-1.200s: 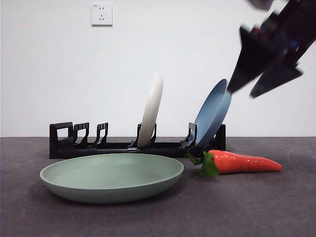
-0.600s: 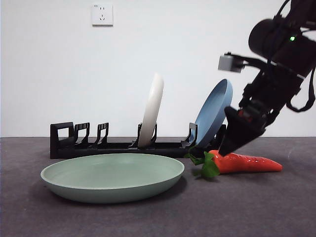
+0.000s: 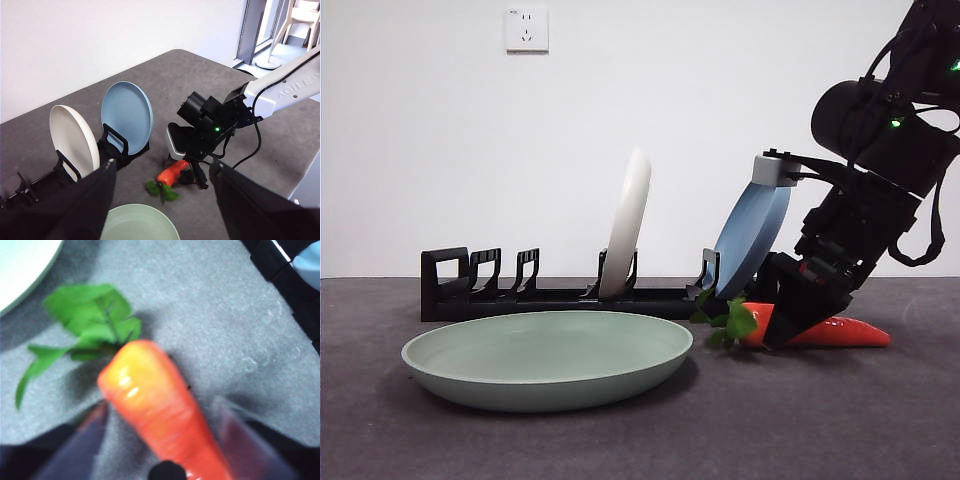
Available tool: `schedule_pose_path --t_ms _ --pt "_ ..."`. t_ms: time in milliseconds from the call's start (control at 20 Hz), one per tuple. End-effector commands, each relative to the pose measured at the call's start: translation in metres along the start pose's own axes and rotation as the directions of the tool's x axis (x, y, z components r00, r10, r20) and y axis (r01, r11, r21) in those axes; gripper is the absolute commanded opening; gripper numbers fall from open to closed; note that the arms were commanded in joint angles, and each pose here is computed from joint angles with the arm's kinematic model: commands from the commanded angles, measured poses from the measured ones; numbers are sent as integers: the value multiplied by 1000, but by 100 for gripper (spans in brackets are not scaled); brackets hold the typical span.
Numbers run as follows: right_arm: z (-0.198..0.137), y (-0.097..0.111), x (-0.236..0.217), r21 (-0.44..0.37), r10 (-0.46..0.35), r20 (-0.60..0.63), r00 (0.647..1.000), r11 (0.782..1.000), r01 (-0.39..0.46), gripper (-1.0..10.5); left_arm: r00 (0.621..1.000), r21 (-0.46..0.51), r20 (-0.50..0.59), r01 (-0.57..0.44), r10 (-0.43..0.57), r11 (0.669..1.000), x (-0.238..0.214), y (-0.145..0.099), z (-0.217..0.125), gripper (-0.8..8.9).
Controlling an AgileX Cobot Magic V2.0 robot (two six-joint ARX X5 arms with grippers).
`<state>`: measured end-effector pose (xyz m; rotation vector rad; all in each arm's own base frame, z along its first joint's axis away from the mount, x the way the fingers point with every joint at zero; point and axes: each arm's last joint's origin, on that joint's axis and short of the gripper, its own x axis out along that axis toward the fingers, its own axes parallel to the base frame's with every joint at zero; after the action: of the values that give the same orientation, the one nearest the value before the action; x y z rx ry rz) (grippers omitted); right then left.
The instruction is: Take the green plate from the plate rack,put the plate on the table,take the carrot from the table,put the carrot in the plate
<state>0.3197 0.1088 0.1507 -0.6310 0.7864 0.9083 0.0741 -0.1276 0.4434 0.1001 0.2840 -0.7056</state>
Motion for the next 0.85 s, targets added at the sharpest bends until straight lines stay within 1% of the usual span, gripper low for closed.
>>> schedule_pose_path --t_ms 50,150,200,300,400,550,650,750,800,850 --pt "-3 1 8 24 24 -9 1000 999 -24 247 1000 -28 2 -2 2 1000 0 0 0 315" --pt "-4 2 10 32 45 -4 999 998 -45 246 1000 -28 2 -2 2 1000 0 0 0 315" --pt "-4 2 10 37 45 -5 999 998 -45 206 1000 -28 2 -2 2 1000 0 0 0 315" --pt "-2 4 11 40 50 -4 999 998 -50 41 1000 -28 2 -2 2 1000 0 0 0 315" --pt "-2 5 11 73 52 -4 999 996 -52 -4 1000 -28 2 -2 2 1000 0 0 0 315" --pt "1 7 8 127 55 -4 998 990 -54 -8 1000 -28 2 -2 2 1000 0 0 0 315" --pt "7 9 -4 158 43 13 999 987 -44 -8 1000 -27 0 -2 2 1000 0 0 0 315" --pt "20 11 -25 231 7 67 998 973 -22 -8 1000 -20 -16 -5 5 1000 0 0 -2 315" --pt "28 15 -39 254 -17 107 994 967 -11 -8 999 -13 -33 -8 7 1000 0 1 -4 315" --pt "37 20 -51 251 -31 146 989 968 -7 -8 999 -7 -48 -10 9 1000 0 1 -5 315"
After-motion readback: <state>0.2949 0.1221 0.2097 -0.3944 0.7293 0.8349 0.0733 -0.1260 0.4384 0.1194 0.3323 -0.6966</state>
